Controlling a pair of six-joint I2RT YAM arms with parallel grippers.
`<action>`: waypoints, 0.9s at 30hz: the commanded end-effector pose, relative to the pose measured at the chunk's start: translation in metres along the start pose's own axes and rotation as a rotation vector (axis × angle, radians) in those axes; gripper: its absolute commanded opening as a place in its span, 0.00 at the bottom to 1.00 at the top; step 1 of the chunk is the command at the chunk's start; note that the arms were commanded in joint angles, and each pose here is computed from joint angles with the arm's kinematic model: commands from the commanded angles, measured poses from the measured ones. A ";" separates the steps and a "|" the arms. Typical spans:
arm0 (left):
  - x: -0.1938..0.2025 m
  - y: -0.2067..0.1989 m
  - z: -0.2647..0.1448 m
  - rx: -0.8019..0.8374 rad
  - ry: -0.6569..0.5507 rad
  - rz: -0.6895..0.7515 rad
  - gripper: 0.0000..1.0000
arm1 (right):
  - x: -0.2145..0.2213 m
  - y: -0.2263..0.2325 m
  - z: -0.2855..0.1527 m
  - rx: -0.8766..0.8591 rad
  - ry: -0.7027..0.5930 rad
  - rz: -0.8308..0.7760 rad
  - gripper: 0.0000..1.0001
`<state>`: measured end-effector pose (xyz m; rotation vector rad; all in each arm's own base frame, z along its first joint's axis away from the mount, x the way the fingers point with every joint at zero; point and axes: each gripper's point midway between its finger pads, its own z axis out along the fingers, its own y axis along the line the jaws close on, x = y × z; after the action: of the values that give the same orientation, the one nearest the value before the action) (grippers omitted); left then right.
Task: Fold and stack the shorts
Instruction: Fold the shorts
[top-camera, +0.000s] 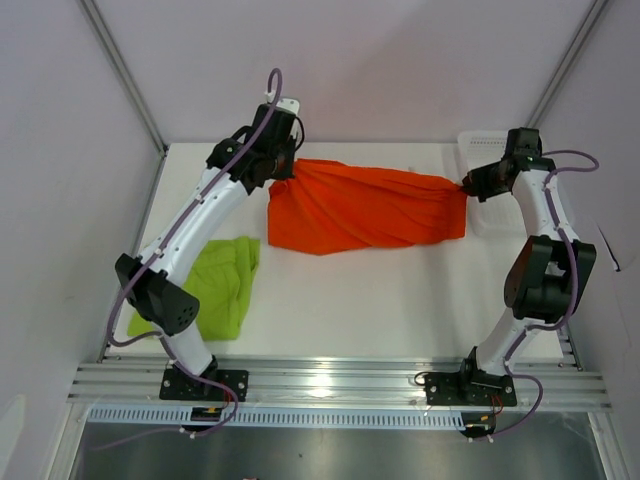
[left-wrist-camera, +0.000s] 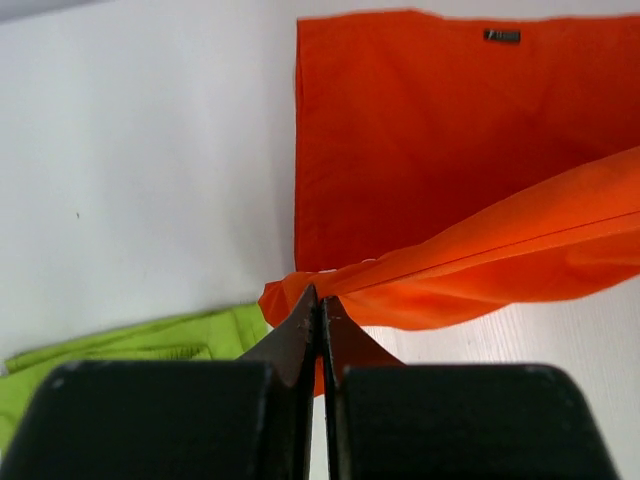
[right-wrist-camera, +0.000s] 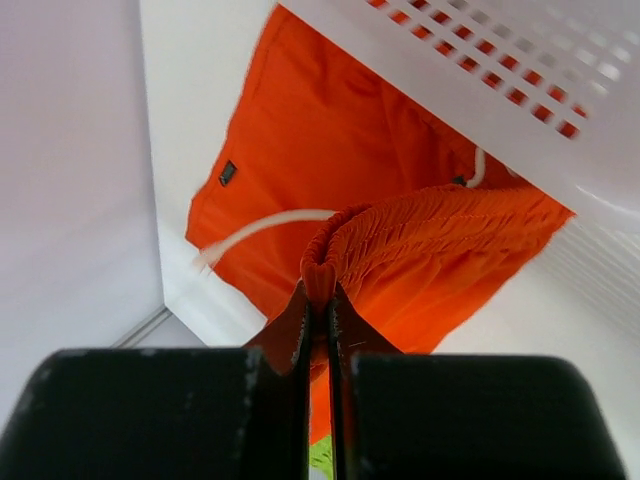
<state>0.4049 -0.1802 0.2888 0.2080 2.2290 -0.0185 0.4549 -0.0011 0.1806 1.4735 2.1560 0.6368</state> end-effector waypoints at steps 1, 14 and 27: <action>-0.043 0.020 -0.003 -0.080 -0.106 0.007 0.00 | -0.024 0.035 0.002 -0.079 -0.065 0.012 0.00; -0.061 0.026 0.078 -0.100 -0.079 -0.025 0.00 | -0.044 0.094 0.048 -0.185 -0.065 0.010 0.00; -0.091 0.042 0.167 -0.084 -0.213 -0.113 0.98 | -0.071 0.221 0.075 -0.711 -0.224 -0.137 0.78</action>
<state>0.5640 -0.1722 0.2239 0.0930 2.1622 0.0541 0.6480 0.0054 0.1736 1.2091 1.8270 0.9000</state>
